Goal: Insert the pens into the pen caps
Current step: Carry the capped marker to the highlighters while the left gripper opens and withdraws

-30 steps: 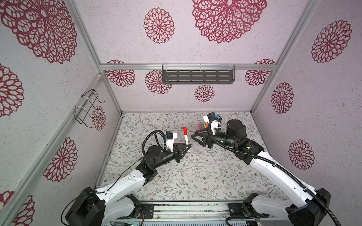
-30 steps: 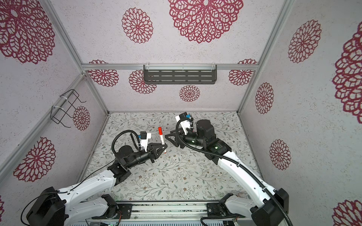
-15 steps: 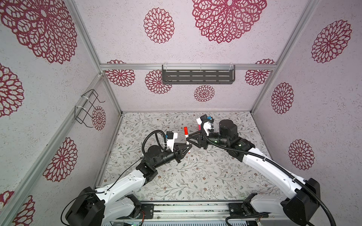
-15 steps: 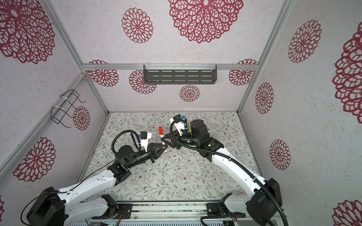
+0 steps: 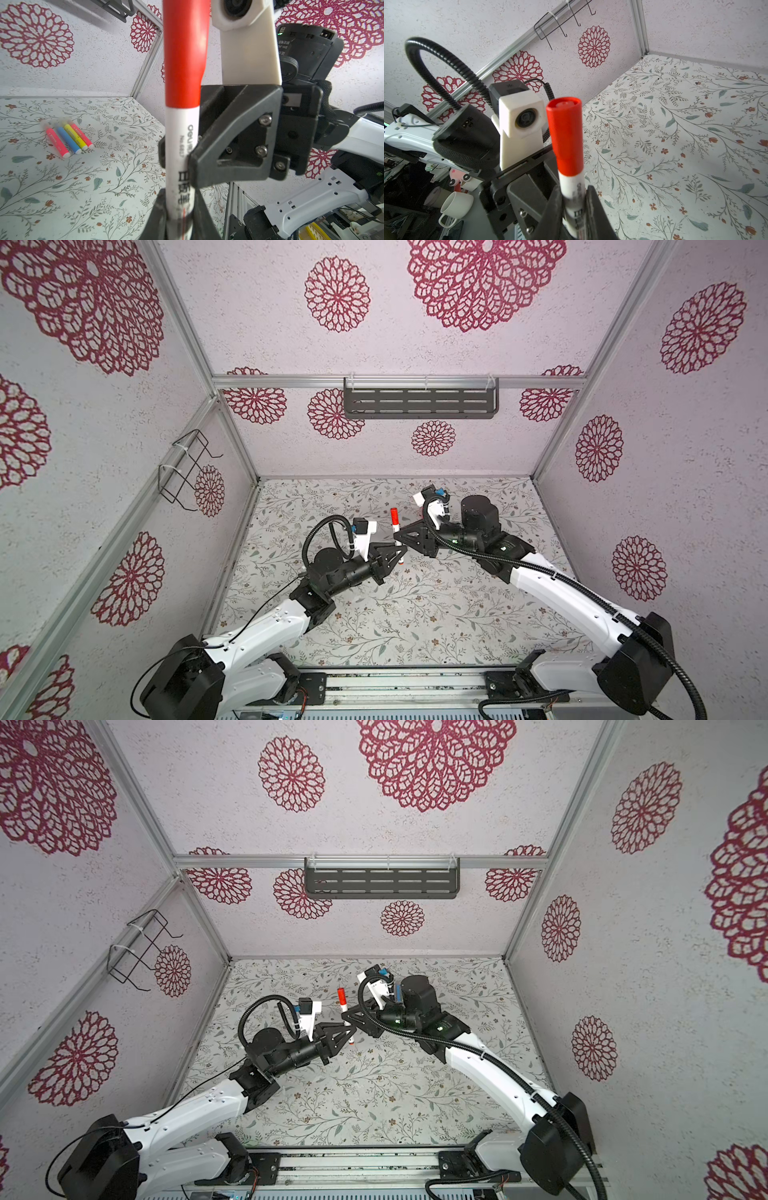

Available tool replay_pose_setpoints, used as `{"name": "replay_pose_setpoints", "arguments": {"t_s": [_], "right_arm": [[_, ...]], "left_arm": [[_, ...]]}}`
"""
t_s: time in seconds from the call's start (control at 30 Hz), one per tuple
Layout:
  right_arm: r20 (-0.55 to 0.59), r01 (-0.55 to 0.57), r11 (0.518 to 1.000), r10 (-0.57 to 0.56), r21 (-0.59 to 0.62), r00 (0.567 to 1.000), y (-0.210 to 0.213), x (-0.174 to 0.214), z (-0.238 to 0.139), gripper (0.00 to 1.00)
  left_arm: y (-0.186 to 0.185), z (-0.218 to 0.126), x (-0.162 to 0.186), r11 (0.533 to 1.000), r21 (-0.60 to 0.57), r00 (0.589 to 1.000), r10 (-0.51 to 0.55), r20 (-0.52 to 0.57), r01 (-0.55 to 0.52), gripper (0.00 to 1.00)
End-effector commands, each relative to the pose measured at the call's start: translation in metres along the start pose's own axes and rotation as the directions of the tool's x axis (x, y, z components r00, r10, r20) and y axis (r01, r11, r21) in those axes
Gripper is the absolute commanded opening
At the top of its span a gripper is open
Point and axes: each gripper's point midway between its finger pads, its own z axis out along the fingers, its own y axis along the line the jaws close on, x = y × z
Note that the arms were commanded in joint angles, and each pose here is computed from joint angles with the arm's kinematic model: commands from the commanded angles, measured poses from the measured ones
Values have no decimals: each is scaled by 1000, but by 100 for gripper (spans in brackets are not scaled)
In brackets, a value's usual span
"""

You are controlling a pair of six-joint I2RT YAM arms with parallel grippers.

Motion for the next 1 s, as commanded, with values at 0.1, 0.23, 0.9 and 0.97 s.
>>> {"name": "replay_pose_setpoints", "arguments": {"t_s": [0.1, 0.23, 0.9, 0.97], "right_arm": [[40, -36, 995, 32, 90, 999, -16, -12, -4, 11], [44, -110, 946, 102, 306, 994, -67, -13, -22, 8], [47, -257, 372, 489, 892, 871, -361, 79, -138, 6], [37, -241, 346, 504, 907, 863, -382, 78, -142, 5]], "left_arm": [[2, 3, -12, 999, -46, 999, 23, 29, -22, 42], [45, -5, -3, 958, -286, 1000, 3, -14, -7, 57], [72, -37, 6, 884, -468, 1000, 7, -30, -20, 59], [72, -42, 5, 881, -473, 1000, 12, -26, -23, 59]]}}
